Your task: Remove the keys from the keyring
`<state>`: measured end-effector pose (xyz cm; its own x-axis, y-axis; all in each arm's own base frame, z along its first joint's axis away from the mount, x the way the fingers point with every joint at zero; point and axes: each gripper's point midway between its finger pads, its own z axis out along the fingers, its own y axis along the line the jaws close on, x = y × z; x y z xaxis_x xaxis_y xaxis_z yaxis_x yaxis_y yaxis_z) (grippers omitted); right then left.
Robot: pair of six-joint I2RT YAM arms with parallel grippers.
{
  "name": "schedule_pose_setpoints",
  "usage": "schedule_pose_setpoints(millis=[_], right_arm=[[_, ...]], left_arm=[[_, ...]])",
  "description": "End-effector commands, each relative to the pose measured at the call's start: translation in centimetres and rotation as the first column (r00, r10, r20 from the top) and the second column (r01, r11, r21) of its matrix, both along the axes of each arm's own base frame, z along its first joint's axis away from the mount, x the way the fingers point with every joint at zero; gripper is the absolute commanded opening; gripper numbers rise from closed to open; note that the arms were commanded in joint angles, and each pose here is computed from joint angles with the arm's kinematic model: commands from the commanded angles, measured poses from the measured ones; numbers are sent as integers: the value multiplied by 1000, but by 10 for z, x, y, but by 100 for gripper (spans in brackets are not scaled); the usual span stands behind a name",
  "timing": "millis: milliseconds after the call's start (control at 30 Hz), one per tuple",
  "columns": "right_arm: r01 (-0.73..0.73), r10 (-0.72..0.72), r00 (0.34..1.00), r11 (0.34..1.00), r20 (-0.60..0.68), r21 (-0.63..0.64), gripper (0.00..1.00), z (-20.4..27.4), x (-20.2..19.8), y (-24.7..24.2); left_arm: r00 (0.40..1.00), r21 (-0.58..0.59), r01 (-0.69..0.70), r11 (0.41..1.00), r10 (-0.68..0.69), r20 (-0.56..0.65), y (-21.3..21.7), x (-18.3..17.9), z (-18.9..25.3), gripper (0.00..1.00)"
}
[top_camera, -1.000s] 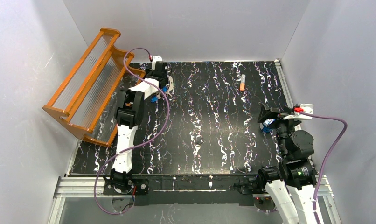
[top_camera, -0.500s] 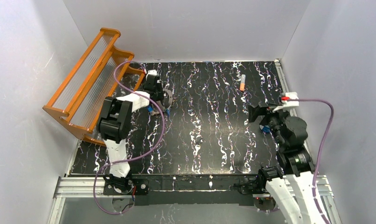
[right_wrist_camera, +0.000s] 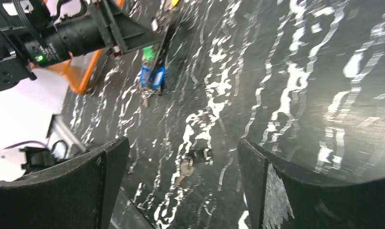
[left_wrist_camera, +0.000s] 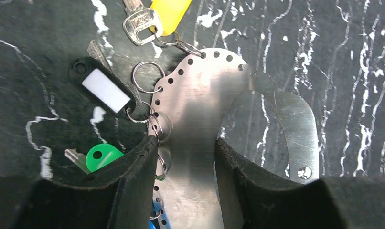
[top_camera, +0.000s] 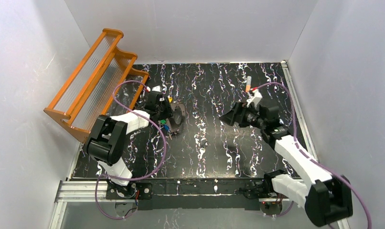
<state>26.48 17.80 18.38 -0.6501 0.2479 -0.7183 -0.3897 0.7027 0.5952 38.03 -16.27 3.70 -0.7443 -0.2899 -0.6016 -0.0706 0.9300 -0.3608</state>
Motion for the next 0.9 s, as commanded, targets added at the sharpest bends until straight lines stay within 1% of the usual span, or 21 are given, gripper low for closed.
schedule_pose_setpoints(millis=[0,100,200,300,633,767,833,867], right_arm=[[-106,110,994,978,-18,178,90,10,0,58],[-123,136,989,973,-58,195,89,-6,7,88],[-108,135,985,968,-107,226,87,-22,17,111],[-94,123,984,972,-129,215,87,-37,29,131],[-146,184,970,962,-156,232,79,-68,61,191],[-186,228,961,953,-159,240,71,-76,64,210],[-199,242,956,950,-164,241,61,-80,66,216],[-203,248,954,948,-168,245,53,-81,66,217]], left_arm=[[998,-72,30,997,-34,-61,-18,-24,-5,36],[998,-74,32,997,-35,-51,-19,-25,-4,37],[998,-80,37,996,-41,-44,-22,-27,-3,36],[998,-77,40,996,-43,-42,-24,-30,-3,36],[999,-87,37,996,-41,-34,-26,-30,-3,36],[999,-86,37,996,-39,-29,-26,-29,-2,36],[999,-87,36,996,-39,-28,-26,-29,-2,37],[999,-91,36,995,-38,-27,-26,-29,-2,37]])
